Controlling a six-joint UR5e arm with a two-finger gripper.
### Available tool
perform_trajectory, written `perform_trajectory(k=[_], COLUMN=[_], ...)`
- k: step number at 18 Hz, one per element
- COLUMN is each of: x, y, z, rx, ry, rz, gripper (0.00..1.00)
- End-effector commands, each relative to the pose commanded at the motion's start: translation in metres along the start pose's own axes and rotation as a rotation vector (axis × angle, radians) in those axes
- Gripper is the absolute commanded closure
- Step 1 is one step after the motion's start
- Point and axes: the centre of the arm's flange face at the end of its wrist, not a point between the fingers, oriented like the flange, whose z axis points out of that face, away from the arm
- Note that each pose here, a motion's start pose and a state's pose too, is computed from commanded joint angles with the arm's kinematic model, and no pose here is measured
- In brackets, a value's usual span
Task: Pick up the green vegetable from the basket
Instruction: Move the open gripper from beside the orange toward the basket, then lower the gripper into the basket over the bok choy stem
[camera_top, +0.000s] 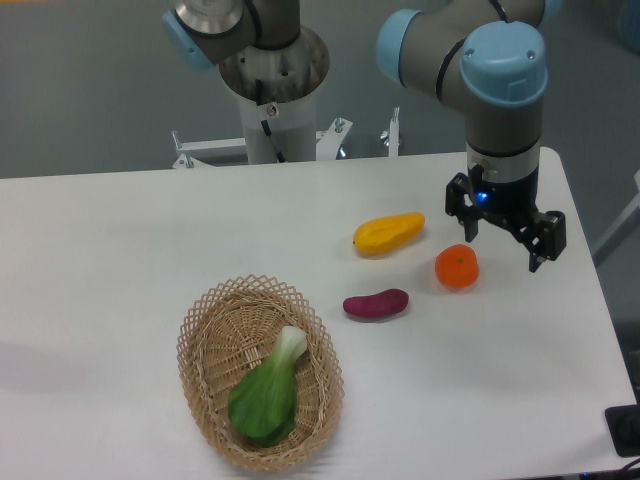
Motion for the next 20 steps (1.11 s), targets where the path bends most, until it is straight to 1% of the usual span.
perform_trajectory(k=[7, 10, 11, 12, 14, 15, 18, 20], x=[0.006, 0.017, 0.021, 0.027, 0.035, 0.039, 0.05, 0.059], y=[-0.01, -0.014, -0.016, -0.019, -0.026, -0.036, -0.078, -0.103], z=[-0.008, 0.003, 0.003, 0.005, 0.0, 0.0, 0.002, 0.006], rx=[0.01, 0.058, 0.088, 0.132, 0.152, 0.158, 0.196, 0.216], ry=[-0.008, 0.026, 0.031, 0.043, 0.056, 0.055, 0.026, 0.026], rz=[0.002, -0.005, -0.034, -0.1, -0.235, -0.294, -0.394, -0.43], gripper=[0.0, 0.0, 0.0, 0.0, 0.0, 0.0, 0.0, 0.0])
